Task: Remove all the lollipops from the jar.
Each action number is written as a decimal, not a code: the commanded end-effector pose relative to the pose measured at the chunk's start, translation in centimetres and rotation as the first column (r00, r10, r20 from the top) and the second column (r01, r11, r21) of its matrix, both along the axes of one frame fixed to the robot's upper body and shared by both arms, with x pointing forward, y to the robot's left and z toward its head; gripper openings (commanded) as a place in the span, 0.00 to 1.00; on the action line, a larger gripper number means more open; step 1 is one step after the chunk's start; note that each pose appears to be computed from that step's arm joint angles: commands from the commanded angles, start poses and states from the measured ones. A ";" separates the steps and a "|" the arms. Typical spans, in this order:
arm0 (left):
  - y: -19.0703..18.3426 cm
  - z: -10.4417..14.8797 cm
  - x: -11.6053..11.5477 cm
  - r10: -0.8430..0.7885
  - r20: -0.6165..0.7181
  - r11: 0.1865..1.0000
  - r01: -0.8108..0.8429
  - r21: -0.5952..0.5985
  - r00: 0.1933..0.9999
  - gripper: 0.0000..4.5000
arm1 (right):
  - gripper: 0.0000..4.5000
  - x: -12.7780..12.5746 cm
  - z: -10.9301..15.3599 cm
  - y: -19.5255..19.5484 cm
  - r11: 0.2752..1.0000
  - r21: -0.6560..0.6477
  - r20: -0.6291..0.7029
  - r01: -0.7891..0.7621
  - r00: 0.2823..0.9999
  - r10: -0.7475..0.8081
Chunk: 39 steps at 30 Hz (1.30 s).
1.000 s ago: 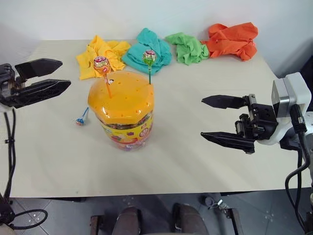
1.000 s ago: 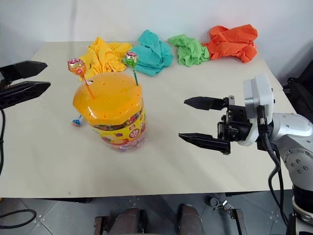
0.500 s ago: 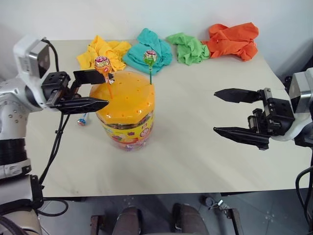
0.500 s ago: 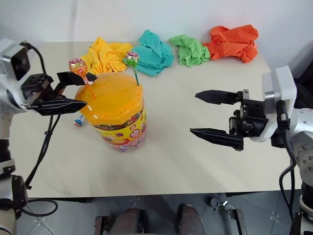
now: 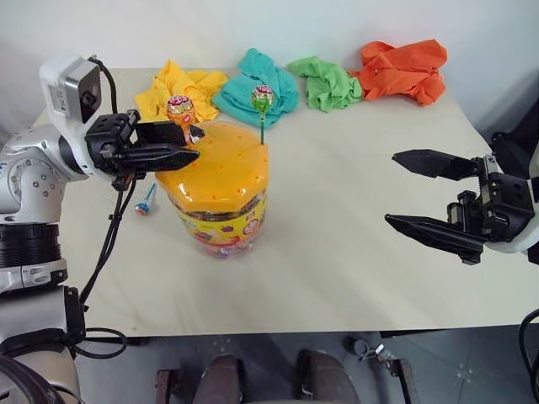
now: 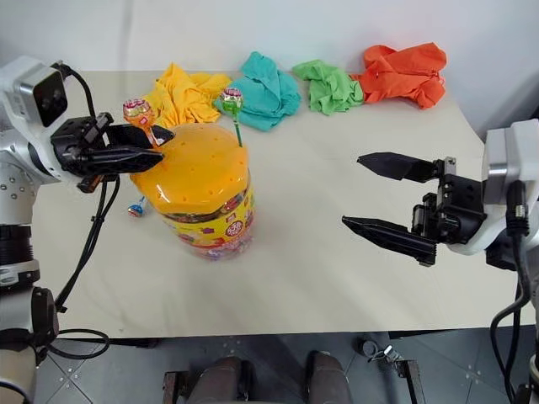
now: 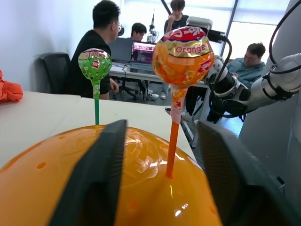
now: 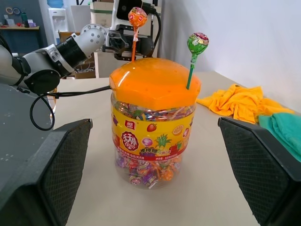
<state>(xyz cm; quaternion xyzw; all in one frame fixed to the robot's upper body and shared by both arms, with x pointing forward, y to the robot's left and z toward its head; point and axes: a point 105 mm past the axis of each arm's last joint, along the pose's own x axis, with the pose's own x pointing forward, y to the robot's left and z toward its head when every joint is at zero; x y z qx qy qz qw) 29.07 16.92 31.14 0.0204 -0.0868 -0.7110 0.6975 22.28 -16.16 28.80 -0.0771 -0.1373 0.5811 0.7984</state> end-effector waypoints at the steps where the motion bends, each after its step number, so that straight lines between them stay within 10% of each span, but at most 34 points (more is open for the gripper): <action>1: -0.1 1.9 -0.5 -0.006 0.070 1.000 0.007 -0.014 0.998 0.19 | 1.00 -0.8 0.8 -0.1 1.000 0.006 0.052 -0.001 0.999 0.001; 4: -0.2 3.2 -0.8 -0.020 0.098 0.998 0.025 -0.053 0.995 0.00 | 1.00 -0.8 0.8 -0.1 1.000 0.004 0.054 -0.004 0.999 0.004; 17: 3.6 6.3 2.0 0.514 0.115 0.853 -0.492 -0.174 0.850 0.00 | 1.00 -0.2 0.3 0.0 0.999 -0.011 0.027 -0.048 0.998 0.049; 27: 12.2 -3.6 1.6 0.903 -0.233 0.410 -0.886 0.216 0.361 0.00 | 1.00 1.2 -0.5 1.1 0.987 -0.040 0.011 -0.155 0.988 0.155; 33: 16.3 -12.3 -3.1 0.952 -0.307 0.184 -0.768 0.614 -0.018 0.00 | 1.00 1.8 -0.8 1.3 0.982 -0.050 0.002 -0.184 0.983 0.184; 39: 17.8 -14.7 -4.5 0.940 -0.296 0.105 -0.681 0.724 -0.170 0.00 | 1.00 1.9 -0.7 1.6 0.978 -0.052 0.001 -0.202 0.979 0.202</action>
